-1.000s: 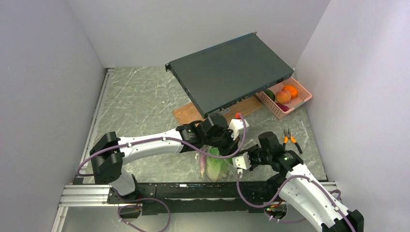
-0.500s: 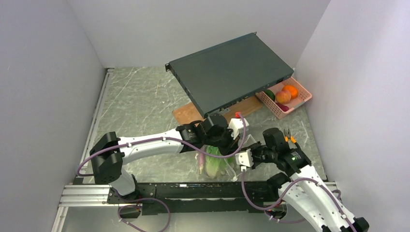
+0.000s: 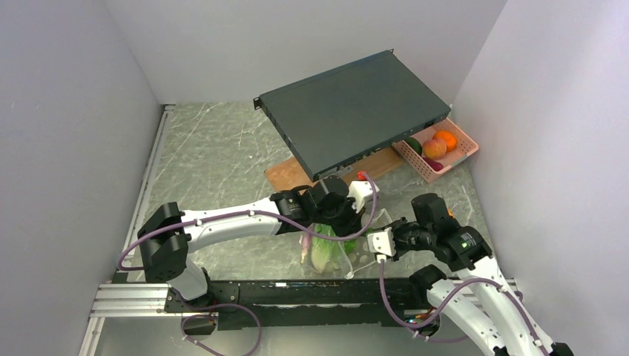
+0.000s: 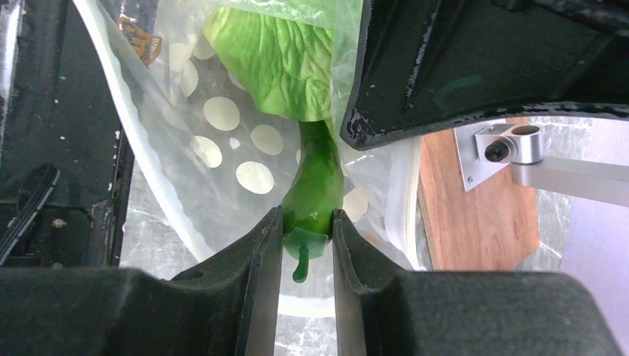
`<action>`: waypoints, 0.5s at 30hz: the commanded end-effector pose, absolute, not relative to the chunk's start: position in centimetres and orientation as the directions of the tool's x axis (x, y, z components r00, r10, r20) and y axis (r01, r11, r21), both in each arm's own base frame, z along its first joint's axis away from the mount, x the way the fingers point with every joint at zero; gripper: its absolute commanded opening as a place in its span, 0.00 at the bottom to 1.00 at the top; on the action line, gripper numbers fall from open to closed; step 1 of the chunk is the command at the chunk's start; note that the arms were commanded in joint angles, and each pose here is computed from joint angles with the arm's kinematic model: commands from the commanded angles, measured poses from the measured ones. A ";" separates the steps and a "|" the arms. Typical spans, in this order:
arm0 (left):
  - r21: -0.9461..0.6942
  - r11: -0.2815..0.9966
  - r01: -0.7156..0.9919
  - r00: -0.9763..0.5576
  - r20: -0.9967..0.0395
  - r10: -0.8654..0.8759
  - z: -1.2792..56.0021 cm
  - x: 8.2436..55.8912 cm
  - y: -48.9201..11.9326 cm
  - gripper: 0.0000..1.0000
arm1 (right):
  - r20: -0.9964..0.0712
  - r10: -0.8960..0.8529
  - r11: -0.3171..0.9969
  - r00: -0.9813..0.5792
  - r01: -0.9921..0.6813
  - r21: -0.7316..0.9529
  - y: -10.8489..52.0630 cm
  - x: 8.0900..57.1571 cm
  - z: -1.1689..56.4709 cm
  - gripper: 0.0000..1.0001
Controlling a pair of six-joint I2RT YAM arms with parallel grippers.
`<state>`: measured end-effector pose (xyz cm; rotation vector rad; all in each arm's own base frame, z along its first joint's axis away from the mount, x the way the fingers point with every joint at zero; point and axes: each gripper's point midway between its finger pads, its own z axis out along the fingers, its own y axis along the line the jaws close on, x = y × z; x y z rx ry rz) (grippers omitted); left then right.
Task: Open the zip-top bag and remove the fake food
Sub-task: Pick up the fake vegetable from the zipper food storage bag.
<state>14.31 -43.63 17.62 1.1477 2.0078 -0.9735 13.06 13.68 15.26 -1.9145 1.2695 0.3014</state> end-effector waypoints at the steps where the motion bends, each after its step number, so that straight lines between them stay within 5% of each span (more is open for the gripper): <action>1: -0.263 0.401 0.878 -0.428 -0.808 0.406 18.7 15.4 -43.7 0.00 | -0.613 -0.652 -0.149 0.447 -0.868 -0.475 13.7 12.1 17.2 0.01; 15: -0.236 0.509 0.828 -0.462 -0.801 0.380 18.3 17.2 -41.9 0.00 | -0.623 -0.723 0.000 0.298 -0.902 -0.432 11.8 11.9 19.3 0.00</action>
